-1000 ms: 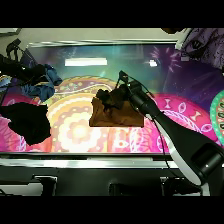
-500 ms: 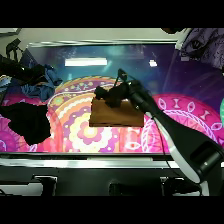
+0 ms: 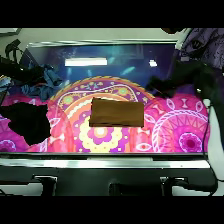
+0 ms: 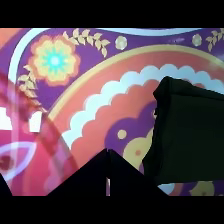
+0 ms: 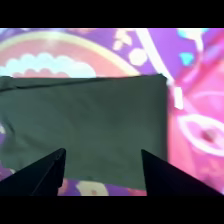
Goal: Fold the clothes and pants, and hang the long-sleeved shirts on hangers.
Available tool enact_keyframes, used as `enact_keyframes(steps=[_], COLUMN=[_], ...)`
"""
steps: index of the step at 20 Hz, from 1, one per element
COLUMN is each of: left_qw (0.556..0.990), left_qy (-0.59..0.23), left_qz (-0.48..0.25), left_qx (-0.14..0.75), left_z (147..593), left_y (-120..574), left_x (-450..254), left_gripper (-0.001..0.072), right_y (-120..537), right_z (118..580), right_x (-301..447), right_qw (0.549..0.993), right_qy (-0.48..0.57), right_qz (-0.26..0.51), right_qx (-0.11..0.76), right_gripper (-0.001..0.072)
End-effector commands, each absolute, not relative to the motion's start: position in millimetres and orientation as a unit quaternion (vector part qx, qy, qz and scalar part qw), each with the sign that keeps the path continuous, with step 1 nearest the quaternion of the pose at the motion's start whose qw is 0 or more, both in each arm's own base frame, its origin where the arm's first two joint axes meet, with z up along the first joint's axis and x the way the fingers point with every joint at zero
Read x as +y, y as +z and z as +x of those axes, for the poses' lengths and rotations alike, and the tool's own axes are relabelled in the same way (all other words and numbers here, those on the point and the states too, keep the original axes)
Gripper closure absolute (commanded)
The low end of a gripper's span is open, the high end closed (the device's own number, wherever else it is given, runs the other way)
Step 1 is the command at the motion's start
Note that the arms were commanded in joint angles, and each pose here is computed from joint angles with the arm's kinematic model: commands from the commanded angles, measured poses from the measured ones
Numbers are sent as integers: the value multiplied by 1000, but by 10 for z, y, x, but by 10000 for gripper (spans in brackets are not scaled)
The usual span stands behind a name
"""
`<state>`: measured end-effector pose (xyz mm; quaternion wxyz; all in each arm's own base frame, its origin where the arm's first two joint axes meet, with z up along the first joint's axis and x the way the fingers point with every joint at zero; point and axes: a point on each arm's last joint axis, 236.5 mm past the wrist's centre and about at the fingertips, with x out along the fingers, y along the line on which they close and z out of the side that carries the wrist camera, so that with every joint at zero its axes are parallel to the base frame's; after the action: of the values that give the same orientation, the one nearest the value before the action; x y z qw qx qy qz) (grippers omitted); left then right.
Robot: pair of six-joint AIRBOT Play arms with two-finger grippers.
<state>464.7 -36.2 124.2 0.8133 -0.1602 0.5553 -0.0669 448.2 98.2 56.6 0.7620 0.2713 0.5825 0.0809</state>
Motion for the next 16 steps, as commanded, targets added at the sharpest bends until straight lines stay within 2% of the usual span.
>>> enact_keyframes(steps=[1,7,12,13,16], left_qw=[813,813,813,813,813], left_qy=[-68,-67,-67,-67,-67], left_qz=[-158,-159,-159,-159,-159], left_qx=[556,556,556,556,556], left_z=[4641,4642,4642,4642,4642], left_y=[1243,1243,1241,1241,1241], left_x=[-352,-345,-345,-345,-345], left_gripper=[691,691,691,692,691], right_y=[110,-662,-921,-958,-982], right_z=[4161,4009,4107,4125,4141], right_x=[577,831,1174,1222,1370], right_qw=[708,667,666,668,675], right_qy=[125,150,161,158,162], right_qz=[338,393,389,386,374], right_qx=[607,614,616,616,615], right_gripper=[155,158,175,195,372])
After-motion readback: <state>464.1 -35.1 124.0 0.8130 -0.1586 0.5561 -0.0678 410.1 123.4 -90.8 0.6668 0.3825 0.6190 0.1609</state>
